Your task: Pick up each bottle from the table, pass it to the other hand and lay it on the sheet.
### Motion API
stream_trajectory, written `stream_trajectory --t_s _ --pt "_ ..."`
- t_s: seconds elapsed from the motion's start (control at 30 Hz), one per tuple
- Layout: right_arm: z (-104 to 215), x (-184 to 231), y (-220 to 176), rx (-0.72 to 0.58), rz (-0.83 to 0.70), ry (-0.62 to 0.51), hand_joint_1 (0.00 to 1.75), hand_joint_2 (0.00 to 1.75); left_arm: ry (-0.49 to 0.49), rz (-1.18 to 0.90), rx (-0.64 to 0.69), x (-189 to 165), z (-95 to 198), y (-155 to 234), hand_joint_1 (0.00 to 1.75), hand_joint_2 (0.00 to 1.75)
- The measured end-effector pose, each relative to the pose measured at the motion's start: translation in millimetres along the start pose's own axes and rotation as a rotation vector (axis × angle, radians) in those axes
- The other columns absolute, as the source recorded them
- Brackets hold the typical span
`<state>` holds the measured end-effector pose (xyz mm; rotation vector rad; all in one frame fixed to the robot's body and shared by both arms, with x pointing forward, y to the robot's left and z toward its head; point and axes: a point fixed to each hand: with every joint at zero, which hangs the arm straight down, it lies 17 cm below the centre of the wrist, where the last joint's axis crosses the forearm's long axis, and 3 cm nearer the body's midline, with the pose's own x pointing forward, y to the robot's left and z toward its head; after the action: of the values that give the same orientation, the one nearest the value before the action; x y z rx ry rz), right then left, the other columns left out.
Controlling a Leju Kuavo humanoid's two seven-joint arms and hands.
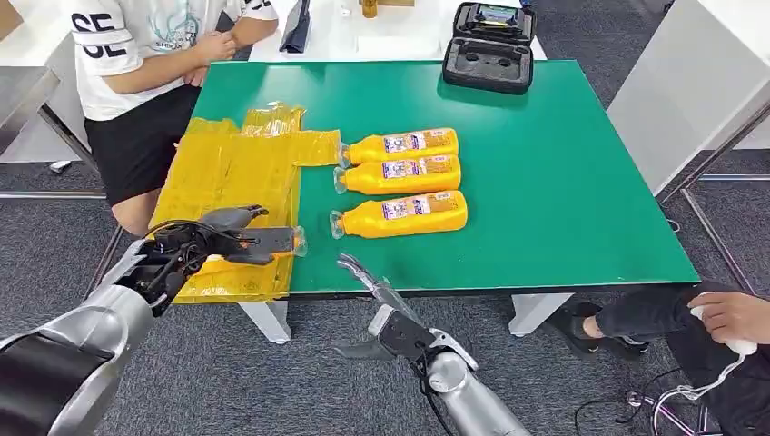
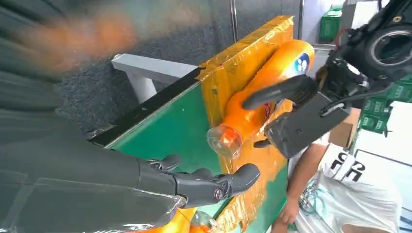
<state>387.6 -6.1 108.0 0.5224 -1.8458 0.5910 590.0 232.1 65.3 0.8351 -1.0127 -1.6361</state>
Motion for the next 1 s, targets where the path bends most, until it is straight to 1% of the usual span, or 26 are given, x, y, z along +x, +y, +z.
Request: stream_trajectory --t_s 0.3,0.7,0.8,0.9,0.93,0.97,1.0 --pt "10.0 -10.0 1.8 -0.017 -0.01 0.041 0.0 1.75 -0.018 -0.008 -0.005 3.9 -0.2 0.9 0.0 0.0" --pt "13.6 -12.5 1.1 -0.027 -0.015 0.052 0.0 1.75 -0.023 -0.007 -0.003 4.7 -0.3 2.0 0.0 0.0" --pt "16.5 -14.1 2.9 -0.028 -0.014 0.059 0.0 1.75 -0.021 0.032 0.037 5.1 -1.3 11.1 0.0 0.0" --pt "19.4 -14.4 3.6 -0.034 -0.013 0.064 0.0 1.75 -0.025 0.082 0.153 8.4 -3.1 36.3 0.0 0.0" --pt "19.8 -13.6 3.4 -0.036 -0.011 0.063 0.0 1.75 -0.036 0.104 0.206 11.6 -3.1 48.6 0.0 1.75" --pt "20.0 -13.1 3.3 -0.038 -0.01 0.062 0.0 1.75 -0.046 0.121 0.25 13.7 -2.5 58.0 0.0 1.75" --pt "20.2 -12.1 2.4 -0.043 -0.007 0.061 0.0 1.75 -0.081 0.162 0.351 22.2 0.2 79.9 0.0 1.75"
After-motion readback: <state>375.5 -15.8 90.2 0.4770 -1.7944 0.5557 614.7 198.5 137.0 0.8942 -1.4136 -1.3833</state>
